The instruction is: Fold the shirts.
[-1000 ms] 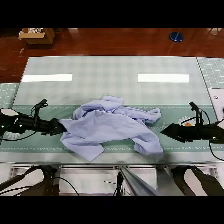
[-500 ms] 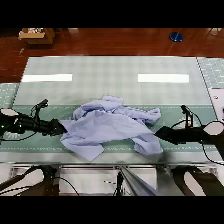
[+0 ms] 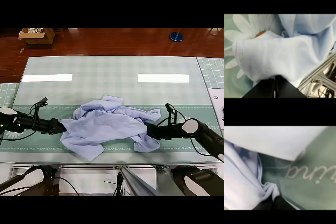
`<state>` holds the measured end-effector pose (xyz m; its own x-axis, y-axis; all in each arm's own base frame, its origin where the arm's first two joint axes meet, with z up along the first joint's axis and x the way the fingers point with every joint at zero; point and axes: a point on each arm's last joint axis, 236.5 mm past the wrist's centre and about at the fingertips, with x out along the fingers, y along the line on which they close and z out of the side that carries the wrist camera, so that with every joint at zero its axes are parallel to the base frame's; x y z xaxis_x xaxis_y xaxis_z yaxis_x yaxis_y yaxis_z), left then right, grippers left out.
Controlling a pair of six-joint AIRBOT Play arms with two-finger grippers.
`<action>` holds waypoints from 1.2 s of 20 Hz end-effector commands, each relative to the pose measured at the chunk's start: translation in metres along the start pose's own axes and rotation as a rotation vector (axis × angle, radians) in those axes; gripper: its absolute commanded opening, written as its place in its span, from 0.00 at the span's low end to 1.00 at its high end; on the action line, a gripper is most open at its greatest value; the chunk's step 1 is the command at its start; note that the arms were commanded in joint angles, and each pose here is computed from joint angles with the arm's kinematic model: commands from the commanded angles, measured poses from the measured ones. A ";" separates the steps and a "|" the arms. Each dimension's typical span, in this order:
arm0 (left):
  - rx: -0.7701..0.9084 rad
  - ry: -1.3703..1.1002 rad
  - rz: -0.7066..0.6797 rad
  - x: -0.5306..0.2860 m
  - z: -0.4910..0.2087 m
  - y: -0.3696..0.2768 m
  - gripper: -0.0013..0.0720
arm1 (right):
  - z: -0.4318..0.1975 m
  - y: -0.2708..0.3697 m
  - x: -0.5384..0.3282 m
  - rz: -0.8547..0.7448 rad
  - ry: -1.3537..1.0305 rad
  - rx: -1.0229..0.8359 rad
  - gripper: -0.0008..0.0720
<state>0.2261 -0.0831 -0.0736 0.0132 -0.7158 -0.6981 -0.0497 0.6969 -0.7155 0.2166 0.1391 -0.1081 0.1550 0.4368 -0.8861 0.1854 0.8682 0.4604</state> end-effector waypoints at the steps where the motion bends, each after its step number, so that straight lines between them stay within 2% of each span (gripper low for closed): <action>1: 0.097 -0.111 0.006 -0.029 0.033 -0.024 0.04 | 0.040 0.042 -0.038 0.044 -0.146 -0.181 0.04; 5: 0.327 -0.421 0.015 -0.119 0.097 -0.111 0.04 | 0.098 0.103 -0.163 0.057 -0.482 -0.383 0.04; 8: 0.520 -0.650 0.091 -0.207 0.110 -0.193 0.04 | 0.117 0.146 -0.265 0.097 -0.739 -0.459 0.04; 13: 0.870 -1.020 0.218 -0.331 0.058 -0.340 0.04 | 0.121 0.192 -0.406 0.122 -1.067 -0.553 0.04; 17: 0.959 -1.282 0.412 -0.401 -0.004 -0.396 0.04 | 0.103 0.213 -0.495 0.144 -1.266 -0.597 0.04; 20: 0.929 -1.420 0.496 -0.430 -0.049 -0.413 0.04 | 0.079 0.224 -0.537 0.231 -1.320 -0.558 0.04; 24: 1.000 -1.510 0.523 -0.430 -0.106 -0.436 0.04 | 0.030 0.240 -0.527 0.374 -1.131 -0.546 0.04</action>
<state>0.1759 -0.0797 0.5244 0.9658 -0.2511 0.0638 0.2390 0.9585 0.1554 0.2408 0.0913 0.4698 0.9307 0.3657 -0.0020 -0.3513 0.8957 0.2727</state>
